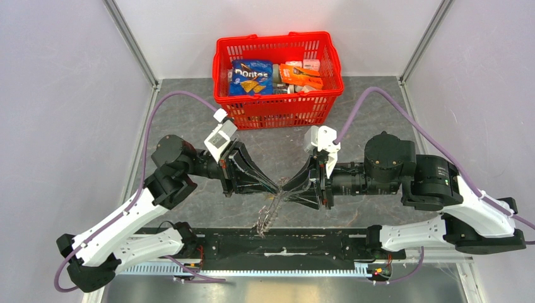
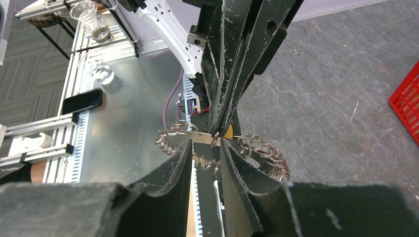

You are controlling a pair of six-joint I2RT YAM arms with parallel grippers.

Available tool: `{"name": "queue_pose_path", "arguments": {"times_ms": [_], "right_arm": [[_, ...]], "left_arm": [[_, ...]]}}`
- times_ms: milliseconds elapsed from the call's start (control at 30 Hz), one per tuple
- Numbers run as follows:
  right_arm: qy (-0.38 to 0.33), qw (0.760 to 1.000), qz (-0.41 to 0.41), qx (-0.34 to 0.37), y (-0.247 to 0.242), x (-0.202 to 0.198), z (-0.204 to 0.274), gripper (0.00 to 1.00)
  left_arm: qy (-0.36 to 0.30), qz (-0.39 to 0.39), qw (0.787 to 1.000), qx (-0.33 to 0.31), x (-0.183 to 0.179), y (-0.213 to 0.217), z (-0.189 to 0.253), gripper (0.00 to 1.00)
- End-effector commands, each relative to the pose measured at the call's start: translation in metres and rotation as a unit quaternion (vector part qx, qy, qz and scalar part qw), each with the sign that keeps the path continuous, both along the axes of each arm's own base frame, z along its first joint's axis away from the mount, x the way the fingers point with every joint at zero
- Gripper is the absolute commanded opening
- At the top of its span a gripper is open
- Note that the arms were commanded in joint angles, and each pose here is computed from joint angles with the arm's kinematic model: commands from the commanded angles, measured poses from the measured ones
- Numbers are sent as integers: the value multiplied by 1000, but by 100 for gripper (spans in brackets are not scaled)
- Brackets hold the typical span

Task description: Put the keys on the keyring

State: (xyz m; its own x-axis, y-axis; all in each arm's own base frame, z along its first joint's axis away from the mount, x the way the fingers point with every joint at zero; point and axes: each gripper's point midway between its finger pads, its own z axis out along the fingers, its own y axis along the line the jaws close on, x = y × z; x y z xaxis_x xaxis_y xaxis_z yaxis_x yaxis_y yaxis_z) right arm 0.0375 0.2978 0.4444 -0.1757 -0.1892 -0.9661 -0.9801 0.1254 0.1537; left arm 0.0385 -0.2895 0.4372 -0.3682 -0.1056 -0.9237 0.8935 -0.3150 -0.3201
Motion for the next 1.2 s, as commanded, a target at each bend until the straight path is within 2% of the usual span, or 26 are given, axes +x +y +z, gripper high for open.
{"name": "queue_pose_path", "arguments": {"times_ms": [0, 567, 800, 1067, 1167], "right_arm": [[-1, 1000, -6, 26, 4, 2, 12, 33], [2, 1000, -7, 11, 13, 4, 0, 29], [1, 1000, -10, 10, 15, 6, -1, 23], [2, 1000, -13, 2, 18, 8, -6, 25], [3, 1000, -16, 1, 17, 8, -8, 30]], "left_arm": [[-17, -5, 999, -30, -10, 10, 27, 2], [-16, 9, 999, -33, -4, 7, 28, 2], [-16, 12, 999, -34, -3, 6, 29, 2], [-16, 14, 999, -38, -3, 7, 31, 2], [-17, 14, 999, -38, -3, 7, 30, 2]]}}
